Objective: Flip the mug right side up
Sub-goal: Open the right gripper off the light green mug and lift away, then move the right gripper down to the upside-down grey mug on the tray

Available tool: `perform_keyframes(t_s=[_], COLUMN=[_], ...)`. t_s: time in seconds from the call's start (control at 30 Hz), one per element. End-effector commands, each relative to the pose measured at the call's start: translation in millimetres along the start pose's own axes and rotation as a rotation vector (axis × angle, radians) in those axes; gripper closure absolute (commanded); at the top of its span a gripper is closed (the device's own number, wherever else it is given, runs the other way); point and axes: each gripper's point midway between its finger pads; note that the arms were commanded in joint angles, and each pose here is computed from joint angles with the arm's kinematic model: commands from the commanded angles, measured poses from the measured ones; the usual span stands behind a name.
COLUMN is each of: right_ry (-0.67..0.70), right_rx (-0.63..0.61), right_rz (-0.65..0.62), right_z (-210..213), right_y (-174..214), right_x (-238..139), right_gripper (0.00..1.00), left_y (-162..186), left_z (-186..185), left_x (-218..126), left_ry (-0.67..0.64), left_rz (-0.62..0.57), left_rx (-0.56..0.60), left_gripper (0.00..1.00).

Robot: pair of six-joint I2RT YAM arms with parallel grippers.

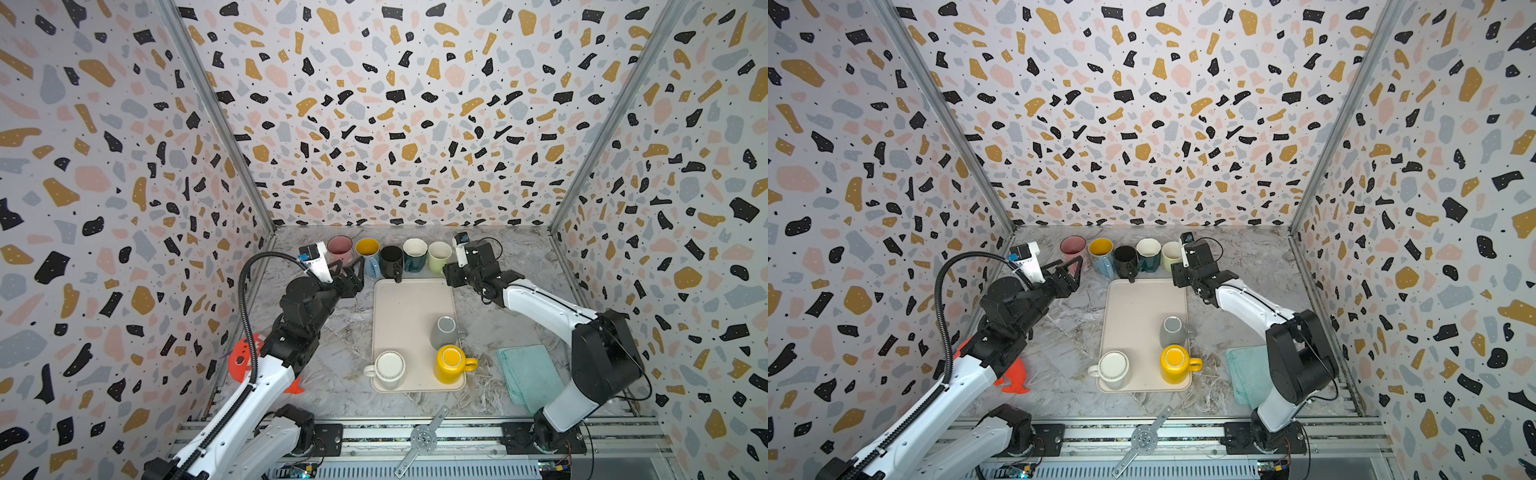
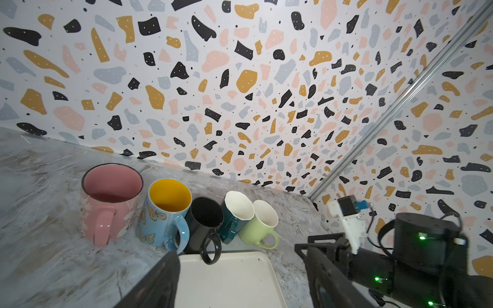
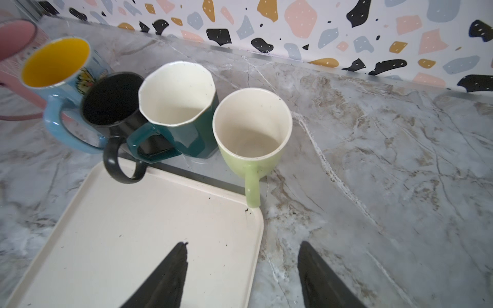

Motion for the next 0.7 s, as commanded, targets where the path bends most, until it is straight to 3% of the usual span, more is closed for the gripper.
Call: perform_keyframes(t_s=[0.0, 0.27, 0.4, 0.67], right_ry=[-0.086, -0.312, -0.406, -0.528], right_rx=[0.079, 0.271, 0.403, 0.687], right_rz=[0.02, 0.128, 0.173, 0.256], right_z=[14, 45, 56, 67], right_y=[1, 28, 38, 60], right_x=[-32, -72, -87, -95], right_gripper=[0.34, 0.42, 0.35, 0.32], left_y=[-1, 14, 18, 25], left_z=[13, 28, 28, 30], left_x=[1, 10, 12, 13], left_ry=[-0.073, -0.134, -0.126, -0.13], left_rz=[0.0, 0.038, 0.047, 0.06], left_rx=[0.012, -0.036, -0.053, -0.074], left_gripper=[0.24, 0.24, 0.23, 0.23])
Point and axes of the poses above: each gripper's point midway between its finger pads, its own x axis out along the fingers, its own z axis along the line the jaws close on, y = z × x, and after that the axes turned 2 degrees about x, right-handed
